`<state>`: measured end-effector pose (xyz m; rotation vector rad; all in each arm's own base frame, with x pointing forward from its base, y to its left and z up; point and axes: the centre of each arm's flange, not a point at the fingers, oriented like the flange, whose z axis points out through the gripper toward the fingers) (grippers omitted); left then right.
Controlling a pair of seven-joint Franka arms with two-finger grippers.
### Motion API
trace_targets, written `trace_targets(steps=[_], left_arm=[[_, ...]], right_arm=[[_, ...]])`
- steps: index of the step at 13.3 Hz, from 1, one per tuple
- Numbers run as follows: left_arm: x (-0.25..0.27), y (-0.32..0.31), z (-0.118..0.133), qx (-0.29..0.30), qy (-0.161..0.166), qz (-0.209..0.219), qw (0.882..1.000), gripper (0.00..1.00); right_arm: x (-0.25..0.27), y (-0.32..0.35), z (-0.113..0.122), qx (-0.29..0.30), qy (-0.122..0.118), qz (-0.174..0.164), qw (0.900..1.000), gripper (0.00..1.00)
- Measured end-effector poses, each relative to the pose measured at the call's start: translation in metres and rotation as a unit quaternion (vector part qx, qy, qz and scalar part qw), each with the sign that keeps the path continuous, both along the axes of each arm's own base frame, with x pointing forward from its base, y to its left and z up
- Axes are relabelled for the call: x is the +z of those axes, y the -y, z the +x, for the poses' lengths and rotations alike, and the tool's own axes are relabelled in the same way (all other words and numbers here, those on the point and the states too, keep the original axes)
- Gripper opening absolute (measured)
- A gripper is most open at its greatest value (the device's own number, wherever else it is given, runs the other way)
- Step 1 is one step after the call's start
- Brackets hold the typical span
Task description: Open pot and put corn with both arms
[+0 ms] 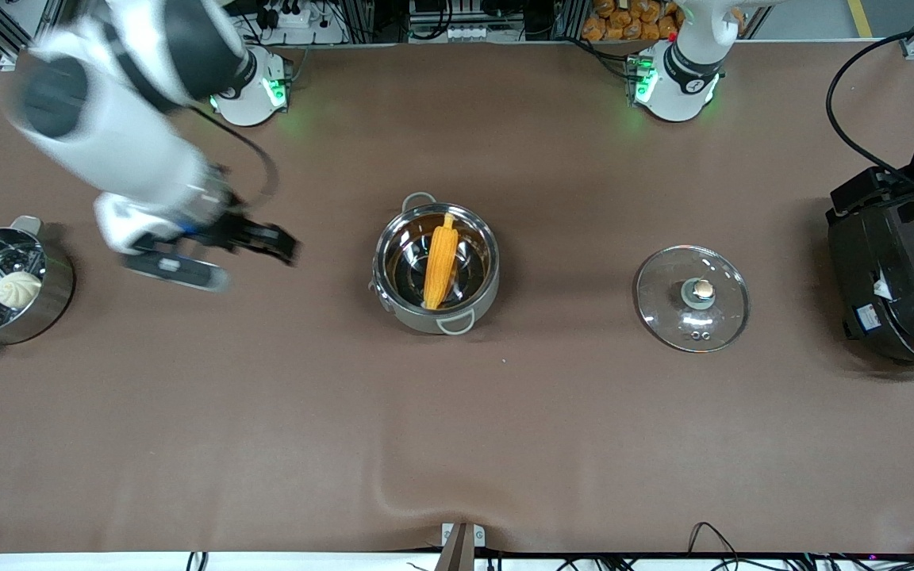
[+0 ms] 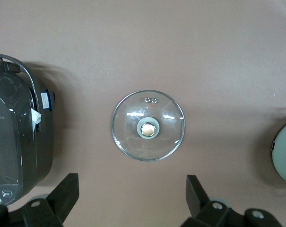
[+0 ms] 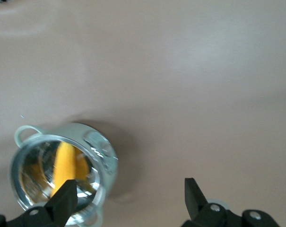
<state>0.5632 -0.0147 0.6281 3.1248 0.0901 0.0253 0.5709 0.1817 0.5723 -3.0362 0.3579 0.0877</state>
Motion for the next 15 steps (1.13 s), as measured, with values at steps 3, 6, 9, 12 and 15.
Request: trace_targets(steps=[3,6,9,12,15], left_arm=[[0.000,0.000,0.000,0.000,-0.001,0.000,1.000,1.00],[-0.001,-0.001,-0.001,0.001,-0.006,0.000,1.000,1.00],[-0.002,-0.004,-0.002,0.003,-0.011,0.000,1.000,1.00],[-0.001,-0.004,-0.002,0.004,-0.010,0.000,1.000,1.00],[-0.001,-0.004,-0.002,0.004,-0.009,0.000,1.000,1.00]], right_arm=[[0.057,0.072,-0.006,0.043,0.000,-0.001,0.999,1.00],[0.078,0.155,-0.005,0.074,0.009,-0.004,0.997,1.00],[0.077,0.197,-0.006,0.102,0.006,-0.021,0.995,1.00],[0.082,0.206,-0.008,0.103,0.009,-0.027,0.994,1.00],[0.086,0.210,-0.010,0.105,0.011,-0.027,0.994,1.00]])
